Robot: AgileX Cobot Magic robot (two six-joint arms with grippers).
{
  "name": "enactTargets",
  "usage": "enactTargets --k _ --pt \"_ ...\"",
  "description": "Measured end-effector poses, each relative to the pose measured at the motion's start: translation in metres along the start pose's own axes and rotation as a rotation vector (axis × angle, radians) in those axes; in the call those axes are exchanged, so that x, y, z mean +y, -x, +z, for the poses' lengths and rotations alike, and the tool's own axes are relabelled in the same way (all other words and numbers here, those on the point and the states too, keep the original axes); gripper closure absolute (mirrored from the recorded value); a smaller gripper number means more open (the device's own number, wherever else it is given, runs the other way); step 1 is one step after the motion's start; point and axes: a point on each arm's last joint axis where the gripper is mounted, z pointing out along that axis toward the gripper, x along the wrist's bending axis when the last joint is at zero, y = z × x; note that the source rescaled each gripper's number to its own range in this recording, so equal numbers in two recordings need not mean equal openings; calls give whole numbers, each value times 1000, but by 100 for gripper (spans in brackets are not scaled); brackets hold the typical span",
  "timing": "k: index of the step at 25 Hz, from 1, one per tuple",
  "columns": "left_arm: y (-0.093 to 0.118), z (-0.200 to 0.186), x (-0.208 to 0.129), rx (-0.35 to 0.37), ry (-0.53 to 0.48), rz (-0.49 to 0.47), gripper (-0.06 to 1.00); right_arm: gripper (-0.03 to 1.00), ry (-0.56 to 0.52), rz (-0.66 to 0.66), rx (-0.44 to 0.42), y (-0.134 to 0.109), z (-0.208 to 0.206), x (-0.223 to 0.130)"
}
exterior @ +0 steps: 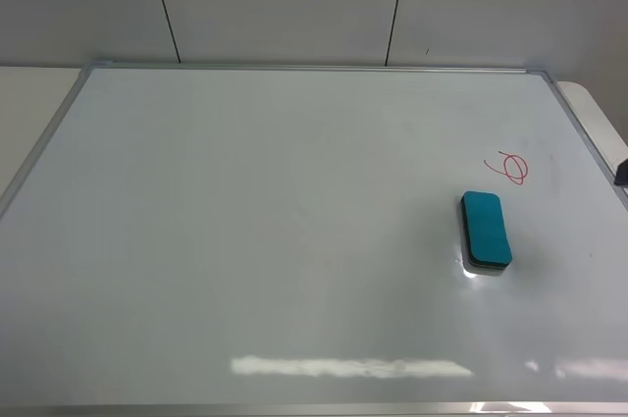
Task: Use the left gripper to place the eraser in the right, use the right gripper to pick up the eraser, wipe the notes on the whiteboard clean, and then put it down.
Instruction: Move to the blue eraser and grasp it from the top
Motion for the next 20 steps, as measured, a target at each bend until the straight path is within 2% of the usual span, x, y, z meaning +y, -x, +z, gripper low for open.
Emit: enactTargets --k 5,12,20 --pt "0 0 0 0 0 0 -6 -3 -156 -30 9 -23 46 18" --pt "0 0 0 0 0 0 -6 -3 -236 -97 31 -55 98 27" --pt "0 0 0 0 0 0 -6 -3 -312 -65 34 -66 151 18"
